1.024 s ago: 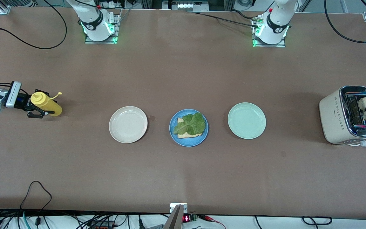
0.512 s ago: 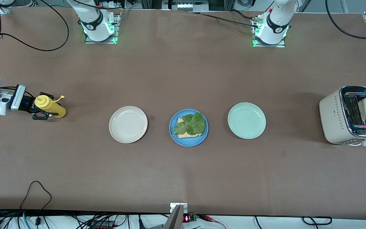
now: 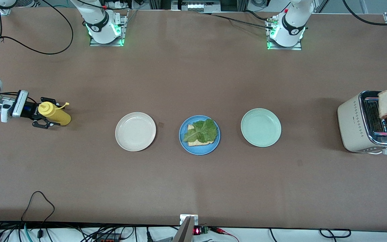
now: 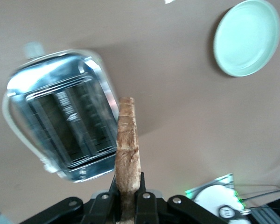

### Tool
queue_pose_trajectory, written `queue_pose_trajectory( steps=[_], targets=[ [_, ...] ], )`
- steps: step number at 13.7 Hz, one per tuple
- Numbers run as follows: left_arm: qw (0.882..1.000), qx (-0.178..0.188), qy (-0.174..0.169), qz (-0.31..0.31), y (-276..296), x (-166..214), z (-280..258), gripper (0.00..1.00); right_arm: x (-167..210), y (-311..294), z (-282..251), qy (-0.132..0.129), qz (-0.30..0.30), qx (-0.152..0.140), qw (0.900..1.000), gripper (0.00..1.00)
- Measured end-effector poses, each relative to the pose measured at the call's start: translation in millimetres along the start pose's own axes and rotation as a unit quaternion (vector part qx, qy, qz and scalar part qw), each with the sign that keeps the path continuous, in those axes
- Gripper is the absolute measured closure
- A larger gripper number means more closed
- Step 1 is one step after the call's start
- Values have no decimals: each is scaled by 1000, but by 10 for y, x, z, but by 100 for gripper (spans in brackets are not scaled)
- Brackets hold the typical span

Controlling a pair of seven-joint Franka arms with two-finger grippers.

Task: Make sandwich in blue plate with both arms

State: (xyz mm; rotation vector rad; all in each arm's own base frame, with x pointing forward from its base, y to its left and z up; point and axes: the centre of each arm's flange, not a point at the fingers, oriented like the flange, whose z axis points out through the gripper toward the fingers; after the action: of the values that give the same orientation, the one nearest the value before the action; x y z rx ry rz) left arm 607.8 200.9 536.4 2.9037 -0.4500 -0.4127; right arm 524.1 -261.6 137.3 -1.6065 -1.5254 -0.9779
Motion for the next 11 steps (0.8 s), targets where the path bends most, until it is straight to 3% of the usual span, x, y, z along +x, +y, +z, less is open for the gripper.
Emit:
queue_pose_trajectory(
  steps=[3,6,11],
  targets=[
    [998,-32,-12,-56,790,477,149,86,-10,-7,-29,0,1,-3,1000,0],
    [994,-38,-21,-99,1669,946,450,86,-88,-88,-181,1,7,-16,1000,0],
    [988,-48,3,-149,3221,1438,1078,86,-302,-359,-578,-4,20,-37,999,0]
  ],
)
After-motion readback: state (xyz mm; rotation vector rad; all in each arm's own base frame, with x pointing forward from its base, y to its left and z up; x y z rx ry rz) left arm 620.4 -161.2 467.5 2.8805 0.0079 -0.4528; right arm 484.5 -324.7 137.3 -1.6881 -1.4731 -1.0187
